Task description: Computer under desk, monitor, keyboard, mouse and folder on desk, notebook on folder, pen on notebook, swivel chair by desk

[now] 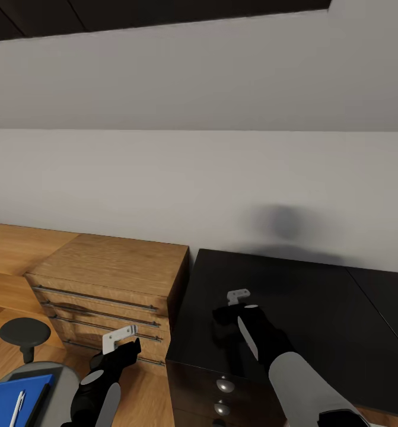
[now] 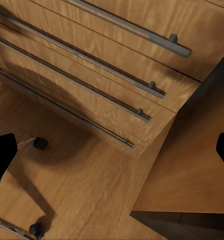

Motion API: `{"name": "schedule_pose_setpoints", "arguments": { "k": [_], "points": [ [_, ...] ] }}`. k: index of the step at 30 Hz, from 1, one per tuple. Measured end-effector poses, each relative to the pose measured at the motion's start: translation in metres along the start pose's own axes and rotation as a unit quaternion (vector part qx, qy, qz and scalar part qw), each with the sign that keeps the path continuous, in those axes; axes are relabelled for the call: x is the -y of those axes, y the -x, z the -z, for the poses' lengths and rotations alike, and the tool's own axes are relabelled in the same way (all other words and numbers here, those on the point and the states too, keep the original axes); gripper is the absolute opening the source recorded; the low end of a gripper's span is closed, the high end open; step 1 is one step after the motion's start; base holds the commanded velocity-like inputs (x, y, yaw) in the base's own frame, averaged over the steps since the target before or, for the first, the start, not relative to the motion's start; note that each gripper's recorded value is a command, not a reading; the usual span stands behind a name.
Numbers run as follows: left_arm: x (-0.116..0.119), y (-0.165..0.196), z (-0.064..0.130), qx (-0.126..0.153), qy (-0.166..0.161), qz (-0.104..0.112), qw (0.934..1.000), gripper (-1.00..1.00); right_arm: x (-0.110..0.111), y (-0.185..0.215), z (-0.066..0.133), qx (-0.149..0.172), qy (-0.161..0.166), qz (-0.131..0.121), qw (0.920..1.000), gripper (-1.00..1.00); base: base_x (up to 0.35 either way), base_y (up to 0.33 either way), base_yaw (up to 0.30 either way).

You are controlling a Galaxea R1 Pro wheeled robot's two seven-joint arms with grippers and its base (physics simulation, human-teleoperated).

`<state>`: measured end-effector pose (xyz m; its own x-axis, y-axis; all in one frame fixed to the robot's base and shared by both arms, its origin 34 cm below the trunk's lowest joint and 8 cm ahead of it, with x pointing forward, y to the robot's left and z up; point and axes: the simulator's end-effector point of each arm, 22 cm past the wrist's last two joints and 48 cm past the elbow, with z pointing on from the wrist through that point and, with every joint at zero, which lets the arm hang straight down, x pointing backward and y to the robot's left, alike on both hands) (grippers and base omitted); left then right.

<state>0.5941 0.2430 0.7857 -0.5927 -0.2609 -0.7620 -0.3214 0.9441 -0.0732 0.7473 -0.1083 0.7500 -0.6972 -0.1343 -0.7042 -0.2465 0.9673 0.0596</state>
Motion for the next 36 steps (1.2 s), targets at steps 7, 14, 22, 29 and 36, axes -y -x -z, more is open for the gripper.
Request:
{"name": "schedule_pose_setpoints", "arguments": {
  "k": [7,14,22,29,36],
  "points": [
    [0.0,-0.0001,0.0,0.0,0.0,0.0,1.0,1.0,0.0002,-0.0003,0.0,-0.001,0.0,0.0,1.0,1.0,0.0,0.0,0.0],
    [0.0,-0.0001,0.0,0.0,0.0,0.0,1.0,1.0,0.0006,-0.0001,0.0001,0.0,-0.001,-0.001,1.0,1.0,0.0,0.0,0.0],
    [0.0,-0.0001,0.0,0.0,0.0,0.0,1.0,1.0,0.001,-0.0036,0.0,-0.008,-0.002,-0.002,1.0,1.0,0.0,0.0,0.0],
    [0.0,0.0,0.0,0.0,0.0,0.0,1.0,1.0,0.0014,-0.0046,0.0001,-0.01,-0.003,-0.002,0.9999,1.0,0.0,0.0,0.0],
    [0.0,0.0,0.0,0.0,0.0,0.0,1.0,1.0,0.0017,-0.0047,0.0001,-0.011,-0.003,-0.002,0.9999,1.0,0.0,0.0,0.0]
  ]
}}
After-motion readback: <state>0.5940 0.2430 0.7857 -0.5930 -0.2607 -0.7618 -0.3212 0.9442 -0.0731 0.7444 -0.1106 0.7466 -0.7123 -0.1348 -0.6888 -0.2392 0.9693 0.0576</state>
